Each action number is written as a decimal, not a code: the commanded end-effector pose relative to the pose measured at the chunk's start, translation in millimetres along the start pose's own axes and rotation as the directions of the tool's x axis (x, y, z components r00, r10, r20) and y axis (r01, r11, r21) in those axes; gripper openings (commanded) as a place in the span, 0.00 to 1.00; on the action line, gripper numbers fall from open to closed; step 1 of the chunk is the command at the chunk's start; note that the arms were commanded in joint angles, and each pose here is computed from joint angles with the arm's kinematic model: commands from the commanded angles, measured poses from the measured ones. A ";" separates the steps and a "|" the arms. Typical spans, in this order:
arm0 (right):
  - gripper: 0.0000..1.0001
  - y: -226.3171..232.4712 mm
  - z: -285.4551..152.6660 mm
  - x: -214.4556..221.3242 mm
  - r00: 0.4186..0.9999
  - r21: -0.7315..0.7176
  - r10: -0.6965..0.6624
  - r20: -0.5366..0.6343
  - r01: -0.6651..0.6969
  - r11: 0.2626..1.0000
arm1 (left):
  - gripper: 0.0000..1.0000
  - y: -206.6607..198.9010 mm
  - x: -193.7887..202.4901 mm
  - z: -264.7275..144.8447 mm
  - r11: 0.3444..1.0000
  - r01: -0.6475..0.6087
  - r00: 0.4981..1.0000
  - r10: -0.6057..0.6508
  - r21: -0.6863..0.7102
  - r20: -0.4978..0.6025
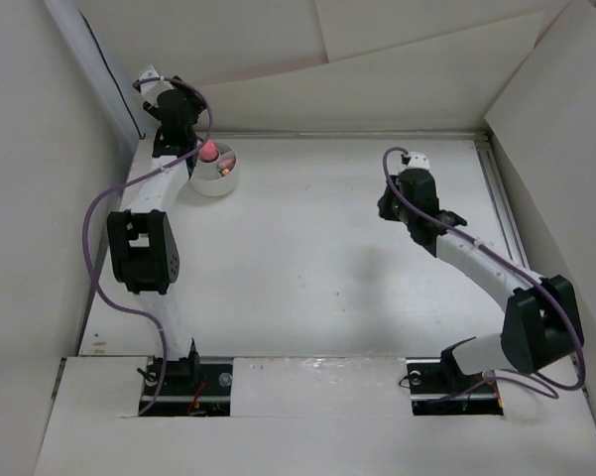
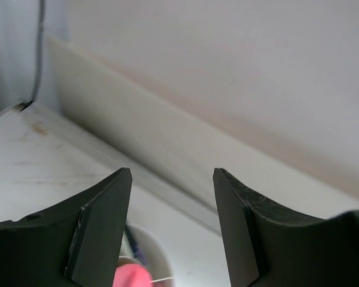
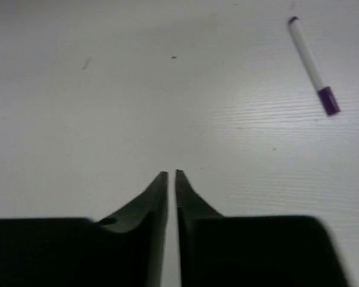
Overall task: Sort the stationery into containers
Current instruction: Place the stationery into the container, then grab a piece of stationery with the right arm, then pass the stationery from the right arm to the left
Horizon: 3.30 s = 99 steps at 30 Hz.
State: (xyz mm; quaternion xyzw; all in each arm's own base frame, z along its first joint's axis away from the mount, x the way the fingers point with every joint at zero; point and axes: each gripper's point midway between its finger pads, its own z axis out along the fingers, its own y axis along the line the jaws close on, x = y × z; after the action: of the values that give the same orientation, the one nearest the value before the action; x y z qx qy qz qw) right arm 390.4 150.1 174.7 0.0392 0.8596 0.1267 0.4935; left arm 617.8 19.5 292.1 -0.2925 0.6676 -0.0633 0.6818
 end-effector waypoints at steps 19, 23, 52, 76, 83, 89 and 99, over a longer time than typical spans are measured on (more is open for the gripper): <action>0.77 -180.8 99.8 19.7 0.935 0.291 0.253 -0.249 -0.177 0.940 | 0.53 -130.1 21.6 -158.3 0.690 0.475 0.880 -0.385 0.546 -0.278; 0.71 -189.9 108.2 28.6 0.920 0.313 0.218 -0.326 -0.112 0.943 | 0.53 -129.4 41.6 -161.5 0.713 0.449 0.893 -0.347 0.539 -0.286; 0.00 -180.8 119.5 59.3 0.883 0.399 0.105 -0.457 0.098 0.912 | 0.54 -184.9 146.9 -247.3 0.664 0.445 0.850 -0.102 0.601 -0.516; 0.00 122.1 -21.6 23.7 0.970 -0.504 -0.213 -0.120 0.126 0.855 | 0.59 -123.9 160.8 -314.0 0.753 0.368 0.756 0.100 0.546 -0.647; 0.00 150.5 -41.2 30.2 0.969 -0.576 -0.238 -0.066 0.158 0.802 | 0.60 -101.5 162.4 -314.0 0.819 0.297 0.754 0.114 0.491 -0.646; 0.00 159.0 -37.8 48.2 0.959 -0.583 -0.265 -0.095 0.162 0.796 | 0.60 -94.5 171.0 -310.5 0.839 0.288 0.747 0.104 0.461 -0.657; 0.00 167.6 -41.0 52.3 0.954 -0.605 -0.285 -0.092 0.174 0.777 | 0.61 -98.8 188.8 -314.0 0.813 0.339 0.714 0.105 0.473 -0.692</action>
State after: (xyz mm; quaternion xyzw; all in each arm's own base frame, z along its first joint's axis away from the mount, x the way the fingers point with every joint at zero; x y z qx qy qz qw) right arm 313.7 304.9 178.3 -0.2255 0.8363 0.3156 0.3876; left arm 368.1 -246.2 186.8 -0.0818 0.8126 -0.3937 0.4220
